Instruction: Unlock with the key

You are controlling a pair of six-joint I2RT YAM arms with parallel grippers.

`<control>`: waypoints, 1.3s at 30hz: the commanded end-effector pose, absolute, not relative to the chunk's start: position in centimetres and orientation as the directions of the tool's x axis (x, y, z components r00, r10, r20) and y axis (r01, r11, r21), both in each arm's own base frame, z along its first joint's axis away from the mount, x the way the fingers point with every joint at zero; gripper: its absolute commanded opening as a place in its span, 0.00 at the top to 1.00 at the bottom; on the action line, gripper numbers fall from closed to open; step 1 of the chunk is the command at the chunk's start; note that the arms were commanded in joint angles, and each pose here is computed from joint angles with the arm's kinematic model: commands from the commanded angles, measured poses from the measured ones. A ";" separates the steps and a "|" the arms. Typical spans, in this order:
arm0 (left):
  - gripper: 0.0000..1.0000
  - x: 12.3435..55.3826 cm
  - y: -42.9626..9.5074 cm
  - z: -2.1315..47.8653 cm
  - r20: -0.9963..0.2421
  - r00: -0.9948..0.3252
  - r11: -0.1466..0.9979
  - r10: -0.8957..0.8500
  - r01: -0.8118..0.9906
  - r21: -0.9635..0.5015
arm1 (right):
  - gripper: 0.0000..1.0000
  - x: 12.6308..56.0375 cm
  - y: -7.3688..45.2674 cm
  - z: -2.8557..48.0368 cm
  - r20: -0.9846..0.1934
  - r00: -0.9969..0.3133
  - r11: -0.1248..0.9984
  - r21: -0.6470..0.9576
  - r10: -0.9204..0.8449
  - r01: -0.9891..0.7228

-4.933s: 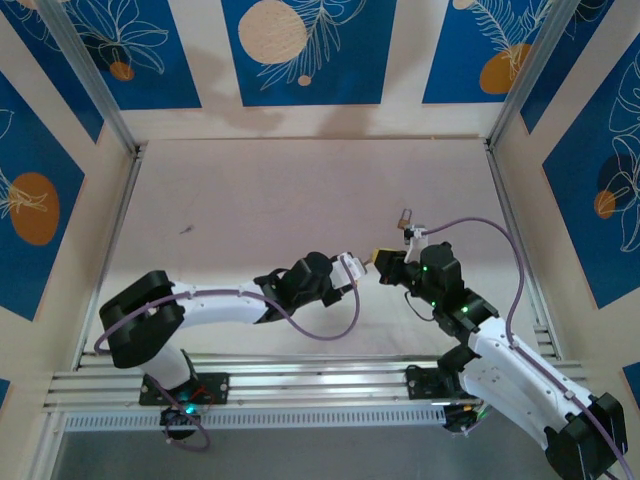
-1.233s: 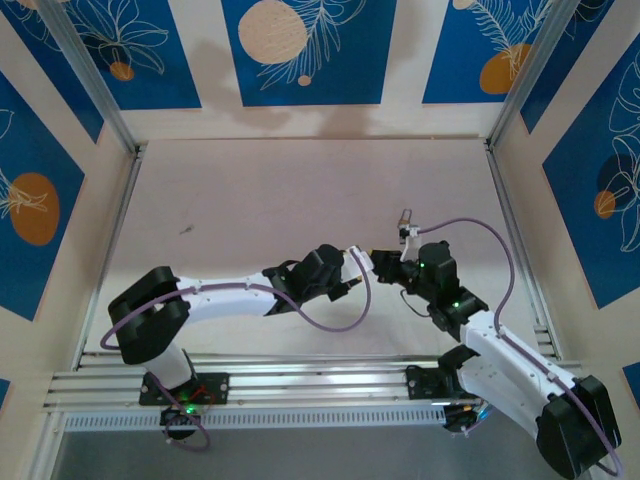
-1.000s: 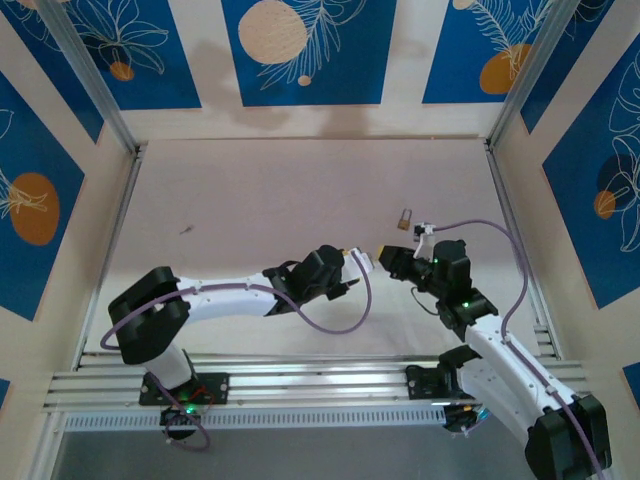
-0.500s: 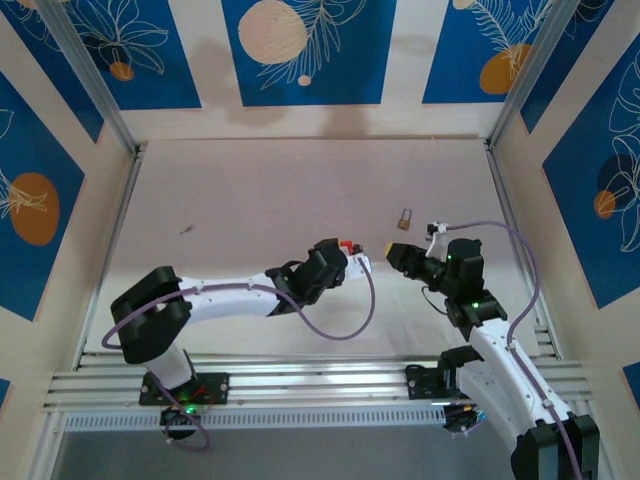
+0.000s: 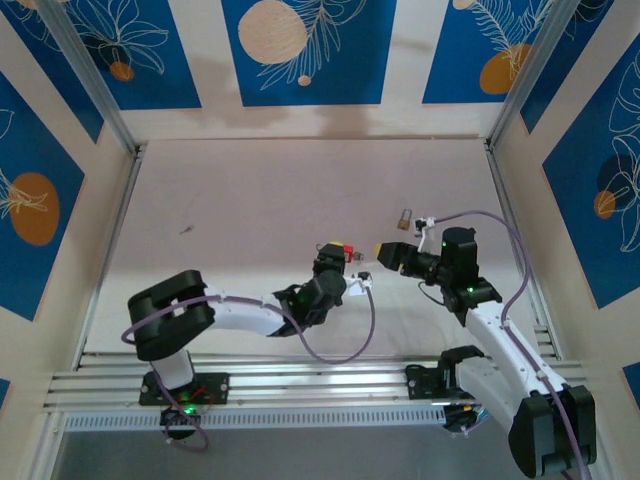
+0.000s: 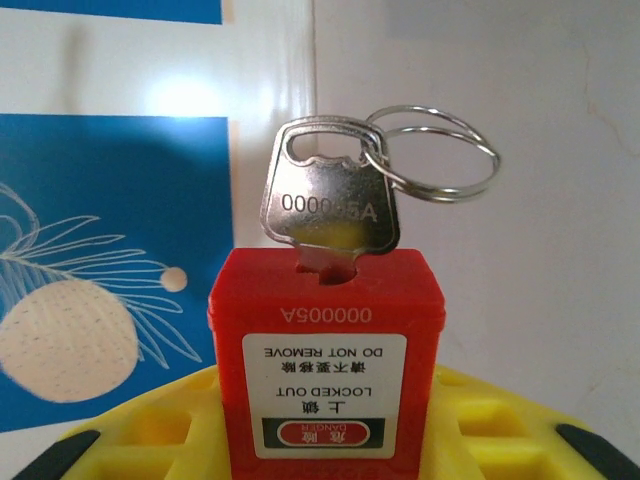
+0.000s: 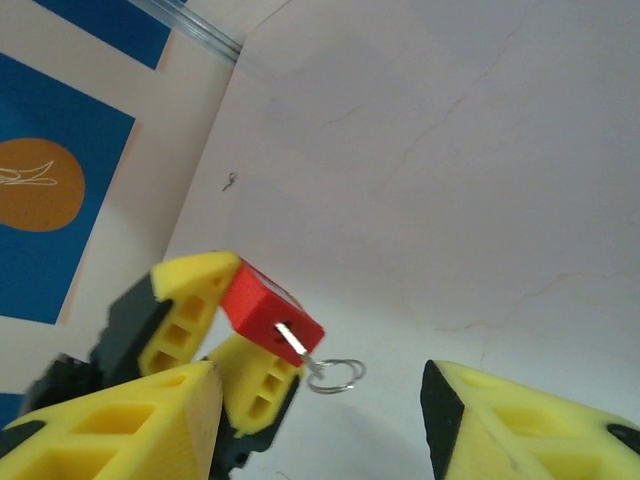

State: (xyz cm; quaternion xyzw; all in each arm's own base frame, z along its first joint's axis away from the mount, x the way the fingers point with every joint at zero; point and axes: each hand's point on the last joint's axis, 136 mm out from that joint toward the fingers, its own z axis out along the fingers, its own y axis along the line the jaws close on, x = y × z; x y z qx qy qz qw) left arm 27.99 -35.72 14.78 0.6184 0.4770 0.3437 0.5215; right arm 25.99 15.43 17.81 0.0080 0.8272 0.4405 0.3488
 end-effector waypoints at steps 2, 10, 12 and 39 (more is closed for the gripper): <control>0.95 27.9 -35.5 16.9 -0.035 0.280 0.023 0.959 0.045 0.999 | 0.43 25.9 16.6 19.6 -0.619 -0.740 0.601 0.705 0.263 -0.376; 0.96 27.5 -35.3 16.2 -0.068 0.265 0.057 0.962 0.049 0.997 | 0.41 25.6 18.4 18.1 -0.619 -0.770 0.642 0.656 0.156 -0.397; 0.96 27.3 -35.2 15.9 -0.072 0.267 0.057 0.961 0.062 0.996 | 0.40 25.8 18.4 17.5 -0.615 -0.777 0.668 0.636 0.135 -0.387; 0.96 27.1 -35.1 14.0 -0.104 0.259 0.086 0.960 0.080 0.993 | 0.40 26.6 19.0 13.4 -0.544 -0.839 0.782 0.536 0.033 -0.317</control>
